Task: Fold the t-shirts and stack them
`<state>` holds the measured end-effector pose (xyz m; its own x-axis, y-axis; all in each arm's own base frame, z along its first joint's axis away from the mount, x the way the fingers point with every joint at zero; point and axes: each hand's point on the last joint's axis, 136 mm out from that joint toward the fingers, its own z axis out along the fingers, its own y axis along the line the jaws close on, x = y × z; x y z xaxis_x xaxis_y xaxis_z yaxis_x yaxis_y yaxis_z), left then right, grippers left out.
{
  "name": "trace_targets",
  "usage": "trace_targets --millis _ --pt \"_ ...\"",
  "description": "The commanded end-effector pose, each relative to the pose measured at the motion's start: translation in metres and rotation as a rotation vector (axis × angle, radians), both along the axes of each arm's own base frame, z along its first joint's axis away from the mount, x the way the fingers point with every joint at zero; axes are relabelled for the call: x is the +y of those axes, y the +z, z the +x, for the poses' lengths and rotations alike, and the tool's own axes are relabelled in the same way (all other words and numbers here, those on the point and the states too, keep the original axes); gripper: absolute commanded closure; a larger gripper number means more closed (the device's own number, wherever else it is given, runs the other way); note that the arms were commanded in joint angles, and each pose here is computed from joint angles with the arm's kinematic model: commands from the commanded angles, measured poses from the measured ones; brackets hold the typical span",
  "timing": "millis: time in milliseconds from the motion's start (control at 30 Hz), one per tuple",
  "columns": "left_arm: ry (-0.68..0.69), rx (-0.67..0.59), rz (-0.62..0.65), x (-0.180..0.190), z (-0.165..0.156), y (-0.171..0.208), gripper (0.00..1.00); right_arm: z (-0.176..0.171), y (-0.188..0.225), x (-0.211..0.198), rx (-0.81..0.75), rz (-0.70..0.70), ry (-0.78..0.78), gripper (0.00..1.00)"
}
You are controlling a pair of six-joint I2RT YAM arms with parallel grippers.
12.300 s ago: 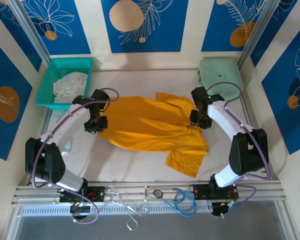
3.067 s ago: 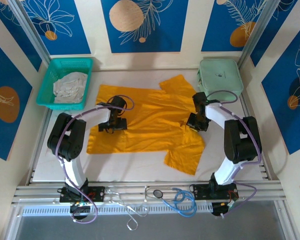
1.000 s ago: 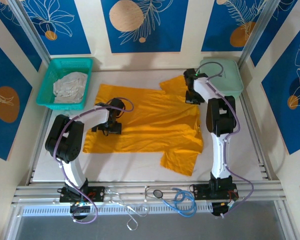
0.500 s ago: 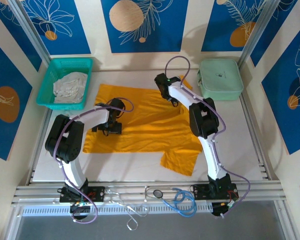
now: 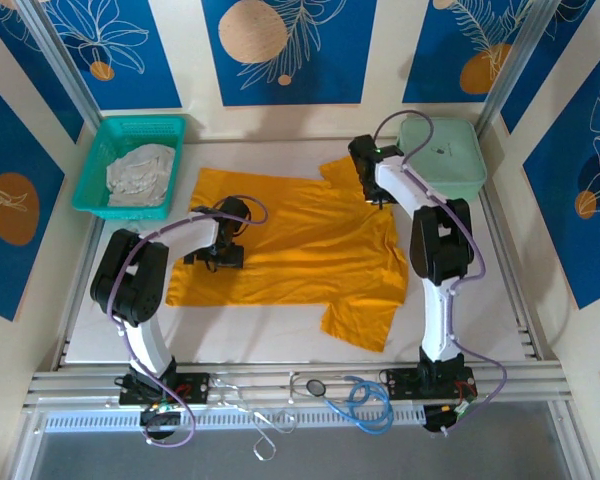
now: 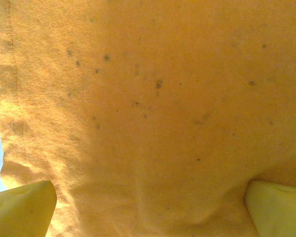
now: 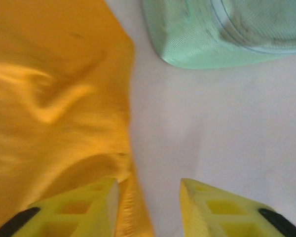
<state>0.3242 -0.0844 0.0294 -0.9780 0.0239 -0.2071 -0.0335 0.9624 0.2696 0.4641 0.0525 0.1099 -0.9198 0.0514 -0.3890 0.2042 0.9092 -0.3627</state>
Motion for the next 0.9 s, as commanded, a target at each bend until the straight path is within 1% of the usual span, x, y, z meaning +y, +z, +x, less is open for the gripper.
trace_targets --millis 0,100,167,233,367,533,733,867 --pt "0.038 0.061 0.069 0.018 -0.015 -0.012 0.01 0.018 0.005 0.039 -0.035 0.220 0.051 0.81" --pt "0.056 0.058 0.076 0.022 -0.019 -0.010 0.01 0.035 -0.011 0.053 0.011 0.273 0.068 0.90" --pt "0.069 0.057 0.074 0.025 -0.022 -0.010 0.01 0.043 -0.034 0.059 0.070 0.312 0.058 0.96" --pt "0.081 0.060 0.071 0.026 -0.025 -0.009 0.01 0.048 -0.052 0.064 0.116 0.353 0.042 1.00" --pt "0.093 0.063 0.047 0.026 -0.029 -0.009 0.01 0.055 -0.085 0.073 0.191 0.454 -0.003 1.00" --pt "0.095 0.046 -0.002 0.019 -0.027 -0.005 0.01 0.062 -0.103 0.101 0.228 0.628 -0.019 1.00" --pt "0.091 0.040 -0.021 0.014 -0.022 -0.003 0.01 0.078 -0.103 0.147 0.211 0.871 0.008 1.00" --pt "0.091 0.048 -0.013 0.015 -0.022 -0.004 0.01 0.094 -0.095 0.178 0.181 1.038 0.038 1.00"
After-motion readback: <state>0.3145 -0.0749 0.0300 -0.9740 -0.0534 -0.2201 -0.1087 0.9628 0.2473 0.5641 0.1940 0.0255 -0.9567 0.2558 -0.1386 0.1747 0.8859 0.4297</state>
